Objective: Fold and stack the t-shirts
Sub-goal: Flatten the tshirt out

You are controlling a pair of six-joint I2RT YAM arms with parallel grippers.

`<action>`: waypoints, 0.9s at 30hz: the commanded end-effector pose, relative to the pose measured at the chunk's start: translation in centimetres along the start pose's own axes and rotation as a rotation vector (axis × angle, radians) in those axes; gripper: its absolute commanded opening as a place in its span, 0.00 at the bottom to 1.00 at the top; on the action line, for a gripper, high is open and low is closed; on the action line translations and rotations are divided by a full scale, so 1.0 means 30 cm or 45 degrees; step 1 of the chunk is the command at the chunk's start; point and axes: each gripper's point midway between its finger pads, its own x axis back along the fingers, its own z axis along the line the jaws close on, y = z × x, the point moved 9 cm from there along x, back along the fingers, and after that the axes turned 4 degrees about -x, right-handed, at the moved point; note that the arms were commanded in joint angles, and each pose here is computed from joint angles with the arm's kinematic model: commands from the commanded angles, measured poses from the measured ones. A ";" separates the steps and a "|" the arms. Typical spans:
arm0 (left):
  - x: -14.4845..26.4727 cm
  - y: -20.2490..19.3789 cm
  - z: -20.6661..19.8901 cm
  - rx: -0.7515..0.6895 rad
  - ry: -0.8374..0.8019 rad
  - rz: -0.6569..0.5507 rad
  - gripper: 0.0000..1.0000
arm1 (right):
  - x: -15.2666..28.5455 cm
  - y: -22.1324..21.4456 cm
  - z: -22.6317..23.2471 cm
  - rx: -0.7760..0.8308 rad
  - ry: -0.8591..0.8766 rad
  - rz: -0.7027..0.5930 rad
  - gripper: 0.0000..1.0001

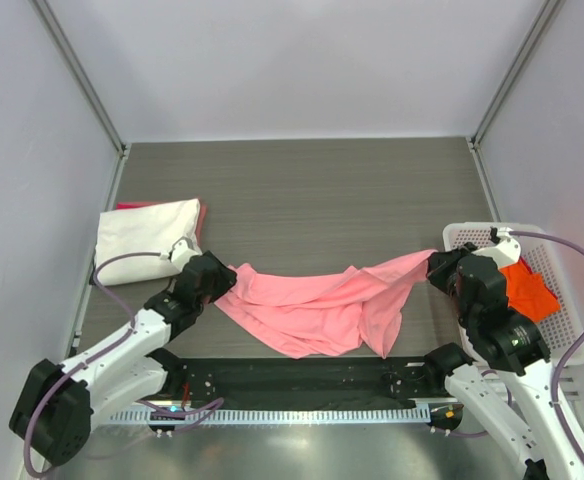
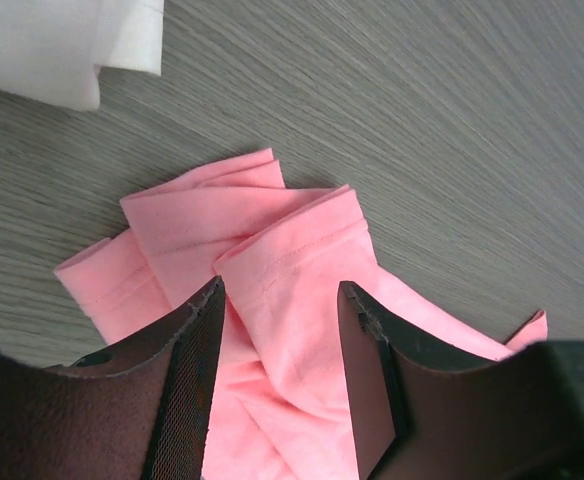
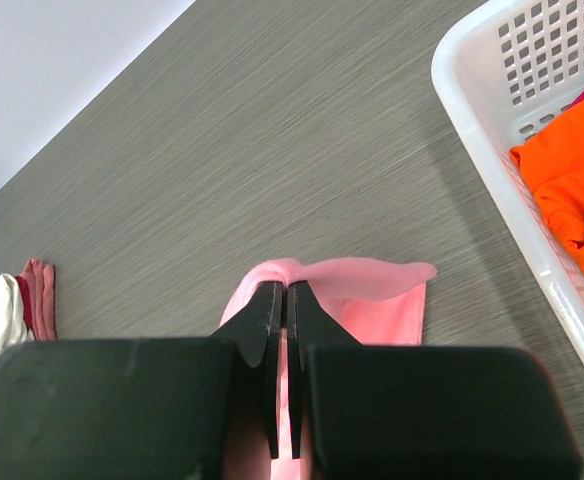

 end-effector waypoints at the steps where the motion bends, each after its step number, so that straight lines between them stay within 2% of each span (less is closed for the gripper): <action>1: -0.018 0.037 -0.061 0.018 -0.055 -0.039 0.50 | 0.000 0.026 0.019 -0.032 0.040 -0.064 0.01; 10: -0.048 0.006 -0.032 0.033 0.035 0.005 0.52 | -0.004 0.018 0.017 -0.033 0.039 -0.056 0.01; 20: -0.094 -0.011 -0.028 0.022 0.077 0.012 0.43 | -0.022 0.000 0.014 -0.034 0.032 -0.037 0.01; 23: -0.107 -0.008 -0.029 0.019 0.096 -0.007 0.33 | -0.023 -0.003 0.014 -0.036 0.036 -0.032 0.01; 24: -0.109 0.000 -0.035 0.018 0.099 -0.019 0.21 | -0.023 -0.004 0.014 -0.036 0.037 -0.031 0.01; 27: -0.105 0.027 -0.047 -0.007 0.106 -0.051 0.00 | -0.022 -0.003 0.013 -0.030 0.037 -0.034 0.01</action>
